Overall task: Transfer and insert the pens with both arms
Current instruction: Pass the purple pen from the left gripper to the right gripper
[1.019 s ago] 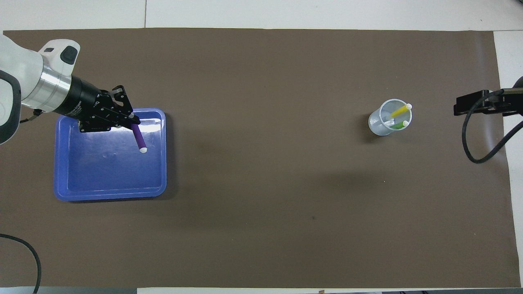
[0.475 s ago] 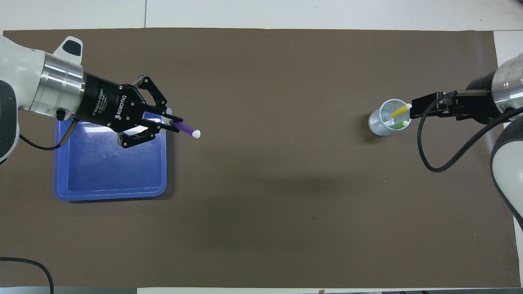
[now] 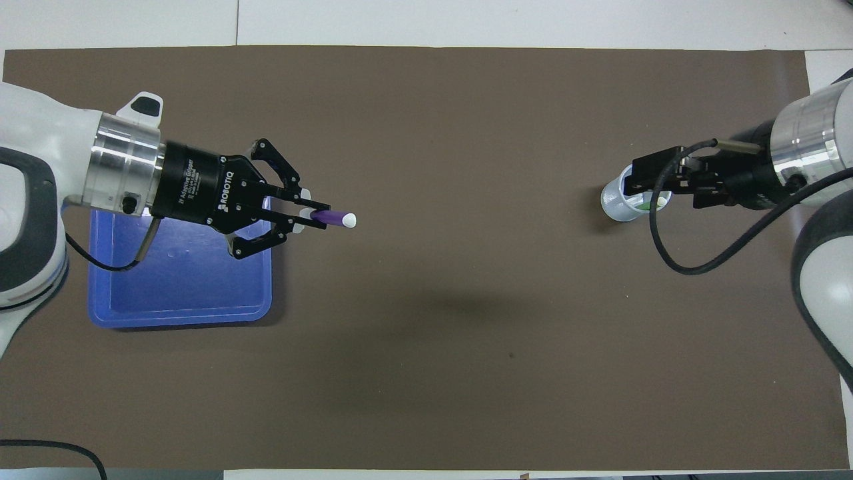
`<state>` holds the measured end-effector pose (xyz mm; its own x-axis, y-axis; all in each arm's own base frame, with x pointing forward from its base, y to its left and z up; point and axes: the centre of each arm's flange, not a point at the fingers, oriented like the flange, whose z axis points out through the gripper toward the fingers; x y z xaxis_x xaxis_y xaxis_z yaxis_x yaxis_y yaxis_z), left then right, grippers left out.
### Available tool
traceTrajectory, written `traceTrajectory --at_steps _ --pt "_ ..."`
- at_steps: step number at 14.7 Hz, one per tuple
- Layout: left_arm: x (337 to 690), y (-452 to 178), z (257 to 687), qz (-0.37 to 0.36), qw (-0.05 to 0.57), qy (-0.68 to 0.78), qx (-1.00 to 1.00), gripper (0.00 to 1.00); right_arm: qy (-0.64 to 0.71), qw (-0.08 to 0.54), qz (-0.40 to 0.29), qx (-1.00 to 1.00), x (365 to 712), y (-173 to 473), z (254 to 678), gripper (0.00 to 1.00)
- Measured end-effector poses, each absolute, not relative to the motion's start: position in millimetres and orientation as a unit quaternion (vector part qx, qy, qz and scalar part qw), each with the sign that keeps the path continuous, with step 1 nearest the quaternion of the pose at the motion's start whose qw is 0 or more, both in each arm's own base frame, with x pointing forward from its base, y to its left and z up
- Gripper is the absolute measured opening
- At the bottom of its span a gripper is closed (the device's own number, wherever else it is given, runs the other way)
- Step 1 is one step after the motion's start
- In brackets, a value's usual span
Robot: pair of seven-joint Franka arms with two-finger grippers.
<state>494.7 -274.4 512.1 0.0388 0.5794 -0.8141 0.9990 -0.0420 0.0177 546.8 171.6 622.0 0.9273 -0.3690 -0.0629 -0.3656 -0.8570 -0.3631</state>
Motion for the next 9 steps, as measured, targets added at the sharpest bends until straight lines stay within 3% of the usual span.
traceTrajectory --at_steps 3,9 --pt "467 -312 497 -0.317 0.336 0.659 0.594 0.16 0.206 0.216 -0.009 -0.955 543 206 613 1.0" --pt "443 -336 475 -0.34 0.367 0.708 0.499 0.16 0.167 0.213 0.002 -0.963 514 265 593 1.0"
